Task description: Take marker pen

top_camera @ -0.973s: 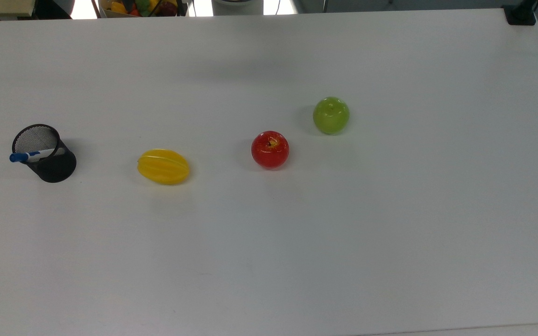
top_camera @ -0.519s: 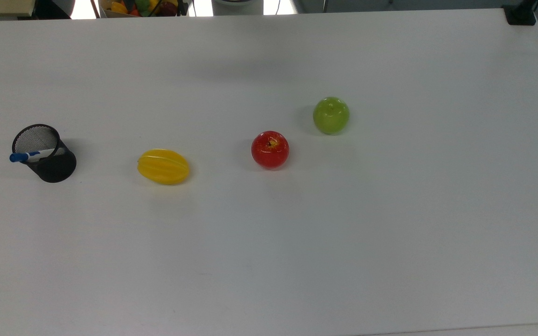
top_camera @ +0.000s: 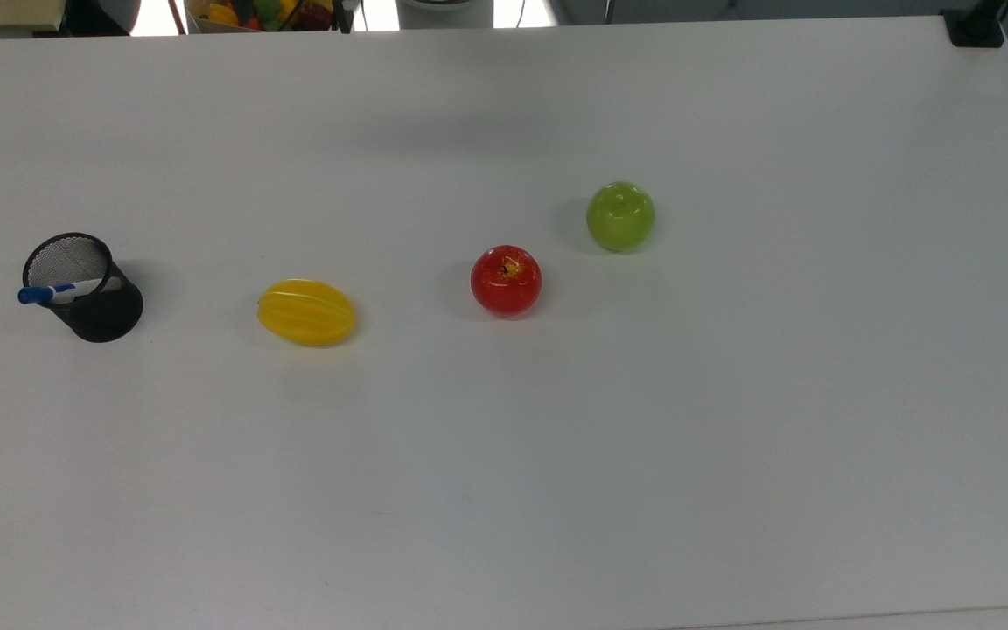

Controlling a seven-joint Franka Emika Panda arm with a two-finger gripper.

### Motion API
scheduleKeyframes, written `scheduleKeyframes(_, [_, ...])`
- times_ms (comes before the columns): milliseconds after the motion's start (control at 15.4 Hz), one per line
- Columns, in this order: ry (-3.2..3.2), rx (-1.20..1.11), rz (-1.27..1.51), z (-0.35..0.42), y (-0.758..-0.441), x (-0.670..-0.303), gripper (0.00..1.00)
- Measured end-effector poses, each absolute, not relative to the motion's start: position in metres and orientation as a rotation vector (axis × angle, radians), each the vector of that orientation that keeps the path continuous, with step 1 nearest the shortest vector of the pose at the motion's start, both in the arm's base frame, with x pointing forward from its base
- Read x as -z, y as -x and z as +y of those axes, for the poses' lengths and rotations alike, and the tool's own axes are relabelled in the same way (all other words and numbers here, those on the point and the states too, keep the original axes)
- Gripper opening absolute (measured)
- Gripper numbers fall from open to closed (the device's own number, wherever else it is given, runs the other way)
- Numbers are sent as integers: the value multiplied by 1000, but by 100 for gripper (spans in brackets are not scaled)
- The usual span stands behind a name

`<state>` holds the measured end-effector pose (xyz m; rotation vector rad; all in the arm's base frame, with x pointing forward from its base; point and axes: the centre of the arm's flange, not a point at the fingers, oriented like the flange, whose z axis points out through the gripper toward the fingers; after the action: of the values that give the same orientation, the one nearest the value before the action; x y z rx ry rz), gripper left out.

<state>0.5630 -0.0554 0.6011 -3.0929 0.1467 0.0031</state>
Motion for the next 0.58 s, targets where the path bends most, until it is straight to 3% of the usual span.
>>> scheduleKeyframes(584, [3118, -69, 131, -51, -573, -578, 100])
